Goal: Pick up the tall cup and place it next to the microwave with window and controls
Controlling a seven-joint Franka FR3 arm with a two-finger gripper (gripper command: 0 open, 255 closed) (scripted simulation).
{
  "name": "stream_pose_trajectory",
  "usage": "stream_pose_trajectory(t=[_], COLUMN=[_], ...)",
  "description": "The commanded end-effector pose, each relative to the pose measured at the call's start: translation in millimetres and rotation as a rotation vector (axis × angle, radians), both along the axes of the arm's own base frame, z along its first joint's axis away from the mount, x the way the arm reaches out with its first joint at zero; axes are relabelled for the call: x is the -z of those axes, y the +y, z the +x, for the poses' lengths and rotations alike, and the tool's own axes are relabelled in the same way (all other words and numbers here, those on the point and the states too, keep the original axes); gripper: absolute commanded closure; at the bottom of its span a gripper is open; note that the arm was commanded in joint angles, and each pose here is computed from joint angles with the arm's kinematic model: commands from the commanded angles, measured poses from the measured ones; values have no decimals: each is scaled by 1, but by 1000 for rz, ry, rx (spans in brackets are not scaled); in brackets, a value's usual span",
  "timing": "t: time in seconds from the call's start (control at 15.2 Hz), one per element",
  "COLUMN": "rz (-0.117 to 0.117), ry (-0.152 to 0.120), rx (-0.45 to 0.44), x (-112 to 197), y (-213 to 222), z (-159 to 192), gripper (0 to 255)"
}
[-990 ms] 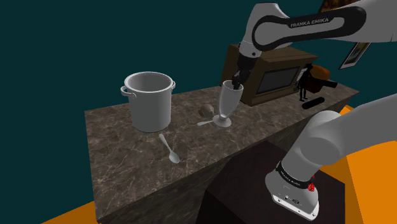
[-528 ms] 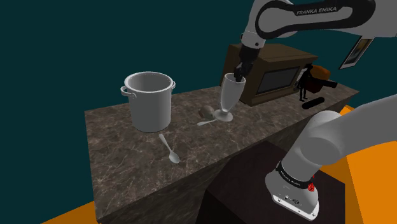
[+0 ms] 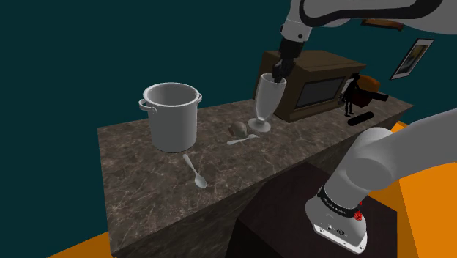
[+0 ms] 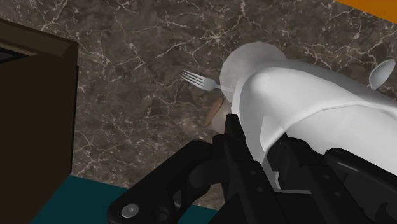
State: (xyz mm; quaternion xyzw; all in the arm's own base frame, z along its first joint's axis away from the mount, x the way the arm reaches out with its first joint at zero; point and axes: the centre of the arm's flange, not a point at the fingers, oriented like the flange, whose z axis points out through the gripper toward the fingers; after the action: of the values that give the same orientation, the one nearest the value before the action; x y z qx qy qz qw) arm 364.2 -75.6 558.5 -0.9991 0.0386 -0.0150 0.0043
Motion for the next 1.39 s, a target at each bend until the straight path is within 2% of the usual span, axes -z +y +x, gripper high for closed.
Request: stream_pose_trajectory(t=[0.0, 1.32], rz=[0, 0], ry=[0, 0], rx=[0, 0], x=[-11, -116], y=[0, 0], z=[-1, -1], gripper=[255, 255])
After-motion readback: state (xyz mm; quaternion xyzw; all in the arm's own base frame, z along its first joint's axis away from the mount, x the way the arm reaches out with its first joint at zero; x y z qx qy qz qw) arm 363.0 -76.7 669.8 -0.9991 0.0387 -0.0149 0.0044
